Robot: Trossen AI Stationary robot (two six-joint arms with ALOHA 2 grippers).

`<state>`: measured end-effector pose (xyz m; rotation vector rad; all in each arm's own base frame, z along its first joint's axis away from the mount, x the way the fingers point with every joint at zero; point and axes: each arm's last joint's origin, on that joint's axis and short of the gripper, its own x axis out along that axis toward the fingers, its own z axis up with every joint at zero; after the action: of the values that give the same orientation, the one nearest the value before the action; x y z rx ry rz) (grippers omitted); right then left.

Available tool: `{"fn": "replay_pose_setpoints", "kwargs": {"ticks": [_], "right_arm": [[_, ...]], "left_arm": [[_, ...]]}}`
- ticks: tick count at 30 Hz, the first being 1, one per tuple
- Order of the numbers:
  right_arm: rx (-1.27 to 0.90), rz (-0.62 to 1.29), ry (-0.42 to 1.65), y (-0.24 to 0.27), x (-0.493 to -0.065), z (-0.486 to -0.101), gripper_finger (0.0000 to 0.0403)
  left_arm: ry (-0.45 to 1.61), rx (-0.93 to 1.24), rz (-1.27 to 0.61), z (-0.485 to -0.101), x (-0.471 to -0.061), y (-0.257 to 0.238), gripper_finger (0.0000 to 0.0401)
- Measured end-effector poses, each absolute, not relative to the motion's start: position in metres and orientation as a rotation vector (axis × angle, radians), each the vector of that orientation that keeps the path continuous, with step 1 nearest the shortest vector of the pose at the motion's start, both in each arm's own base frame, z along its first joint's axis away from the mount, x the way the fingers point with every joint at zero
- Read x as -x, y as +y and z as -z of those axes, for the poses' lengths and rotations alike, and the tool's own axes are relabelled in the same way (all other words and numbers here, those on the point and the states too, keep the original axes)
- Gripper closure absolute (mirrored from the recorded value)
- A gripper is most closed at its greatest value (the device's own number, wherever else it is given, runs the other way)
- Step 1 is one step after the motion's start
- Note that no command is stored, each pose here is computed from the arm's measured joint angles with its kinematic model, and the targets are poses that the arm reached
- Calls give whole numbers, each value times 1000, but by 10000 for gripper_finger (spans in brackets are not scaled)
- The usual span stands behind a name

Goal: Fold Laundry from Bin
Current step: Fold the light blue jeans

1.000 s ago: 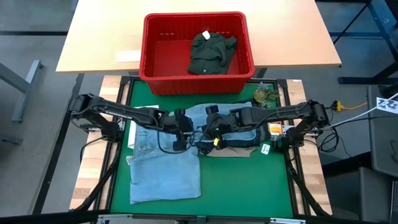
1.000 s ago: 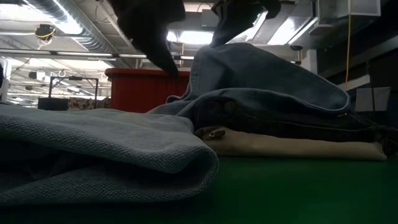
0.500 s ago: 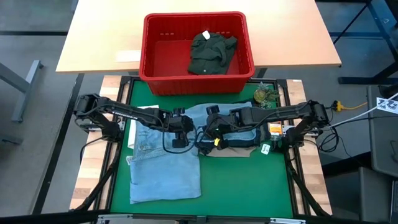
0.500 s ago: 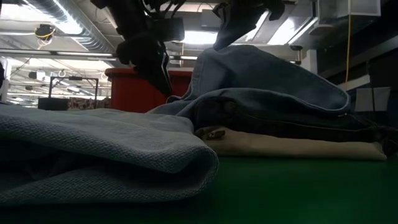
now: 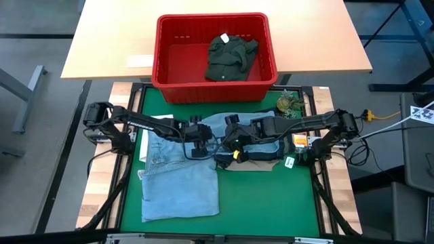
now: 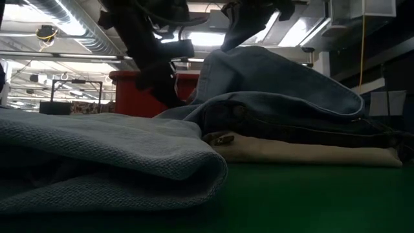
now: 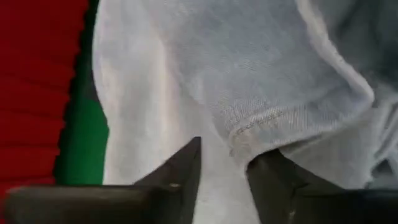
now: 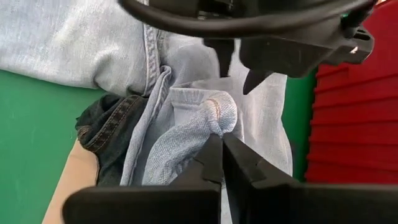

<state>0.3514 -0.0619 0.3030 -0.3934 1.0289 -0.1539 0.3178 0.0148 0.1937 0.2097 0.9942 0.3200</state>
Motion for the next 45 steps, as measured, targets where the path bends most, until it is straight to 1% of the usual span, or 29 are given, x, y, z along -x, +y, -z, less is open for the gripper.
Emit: {"fn": "replay_pose_setpoints", "kwargs": {"ticks": [4, 5, 8, 14, 17, 20, 25, 29, 34, 37, 41, 45], "right_arm": [[393, 149, 1051, -62, -350, -302, 402], [393, 147, 1064, -62, -349, -301, 402], [393, 170, 1103, -62, -345, -300, 402], [418, 316, 1149, -64, -332, -309, 402], [435, 368, 1141, -63, -322, -323, 402], [454, 424, 1112, -63, -312, -343, 402], [460, 560, 1052, -62, -292, -378, 402], [413, 609, 976, -61, -278, -398, 402], [296, 499, 922, -56, -275, -402, 402], [223, 407, 899, -54, -282, -397, 402], [171, 297, 894, -54, -299, -382, 402], [156, 265, 913, -57, -319, -364, 402]], "left_arm": [[968, -226, -362, -196, -320, 23, 377], [956, -228, -381, -197, -320, 25, 388], [930, -266, -424, -201, -321, 32, 392], [822, -350, -460, -211, -329, 53, 397], [754, -378, -491, -217, -332, 68, 398], [640, -368, -508, -228, -337, 81, 399], [392, -314, -435, -251, -345, 95, 399], [252, -318, -394, -263, -348, 98, 400], [290, -386, -407, -261, -345, 108, 400], [359, -438, -412, -257, -341, 116, 401], [464, -463, -418, -248, -334, 129, 401], [559, -460, -410, -241, -327, 137, 395]]}}
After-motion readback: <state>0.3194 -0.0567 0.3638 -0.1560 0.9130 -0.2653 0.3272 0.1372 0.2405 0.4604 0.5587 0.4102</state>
